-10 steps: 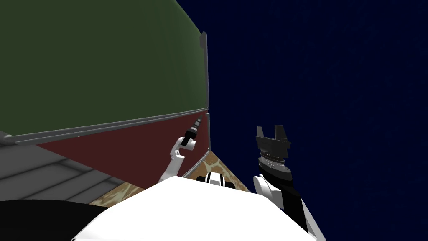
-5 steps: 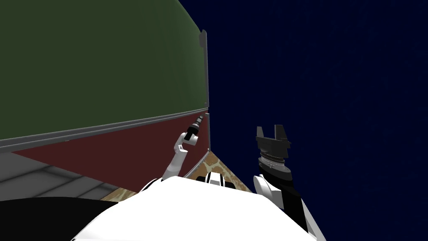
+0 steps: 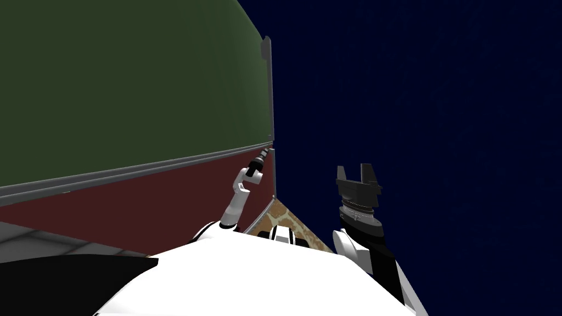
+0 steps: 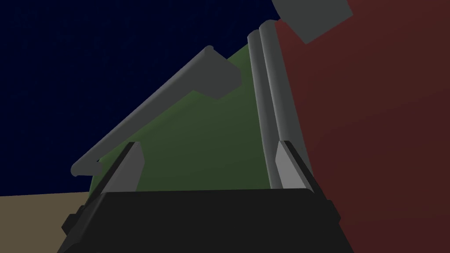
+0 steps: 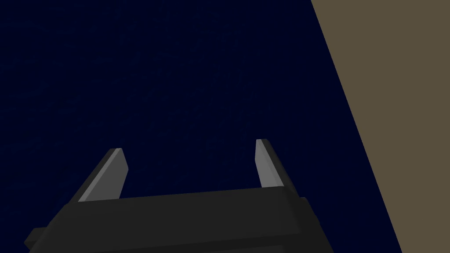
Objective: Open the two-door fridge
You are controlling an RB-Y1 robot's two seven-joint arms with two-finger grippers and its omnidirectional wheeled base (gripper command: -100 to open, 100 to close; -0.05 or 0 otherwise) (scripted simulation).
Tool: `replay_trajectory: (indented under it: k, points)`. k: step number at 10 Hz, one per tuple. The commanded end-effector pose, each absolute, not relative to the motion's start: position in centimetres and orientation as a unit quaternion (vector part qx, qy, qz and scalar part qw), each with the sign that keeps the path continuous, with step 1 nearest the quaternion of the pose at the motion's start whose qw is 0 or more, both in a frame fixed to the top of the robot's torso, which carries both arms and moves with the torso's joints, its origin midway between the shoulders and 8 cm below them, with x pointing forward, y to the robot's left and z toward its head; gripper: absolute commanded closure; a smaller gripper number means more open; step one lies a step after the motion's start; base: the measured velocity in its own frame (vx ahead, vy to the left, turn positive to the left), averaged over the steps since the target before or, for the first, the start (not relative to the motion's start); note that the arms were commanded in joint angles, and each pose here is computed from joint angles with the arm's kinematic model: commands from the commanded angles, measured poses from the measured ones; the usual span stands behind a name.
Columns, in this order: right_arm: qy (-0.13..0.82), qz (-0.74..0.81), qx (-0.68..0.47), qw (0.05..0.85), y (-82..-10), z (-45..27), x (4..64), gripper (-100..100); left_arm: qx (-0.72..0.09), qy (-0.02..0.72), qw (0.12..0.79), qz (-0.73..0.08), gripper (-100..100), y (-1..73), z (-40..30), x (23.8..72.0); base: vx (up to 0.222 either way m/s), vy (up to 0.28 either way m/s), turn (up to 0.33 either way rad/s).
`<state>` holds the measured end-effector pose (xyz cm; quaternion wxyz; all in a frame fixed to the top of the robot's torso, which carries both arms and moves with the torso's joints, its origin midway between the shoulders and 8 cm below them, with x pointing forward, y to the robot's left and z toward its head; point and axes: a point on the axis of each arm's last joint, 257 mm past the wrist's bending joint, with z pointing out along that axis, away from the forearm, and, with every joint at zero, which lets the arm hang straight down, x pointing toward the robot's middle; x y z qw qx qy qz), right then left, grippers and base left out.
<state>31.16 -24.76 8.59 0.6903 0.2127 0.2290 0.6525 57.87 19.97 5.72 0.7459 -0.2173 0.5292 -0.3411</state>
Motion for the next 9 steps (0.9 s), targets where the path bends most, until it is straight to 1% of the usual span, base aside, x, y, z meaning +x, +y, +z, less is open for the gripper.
replay_trajectory:
  k: [1,9]
  points:
    - [0.229,0.653,0.213,0.69,-24.8,8.6,31.2,0,-0.221,0.54,0.745,-0.324,-100,19.6,6.6,59.3,0.011,0.053,-0.065]
    - [0.229,0.653,0.213,0.69,-24.8,8.6,31.2,0,-0.228,0.566,0.74,-0.284,-100,18.2,9.8,62.5,0.012,0.045,-0.055]
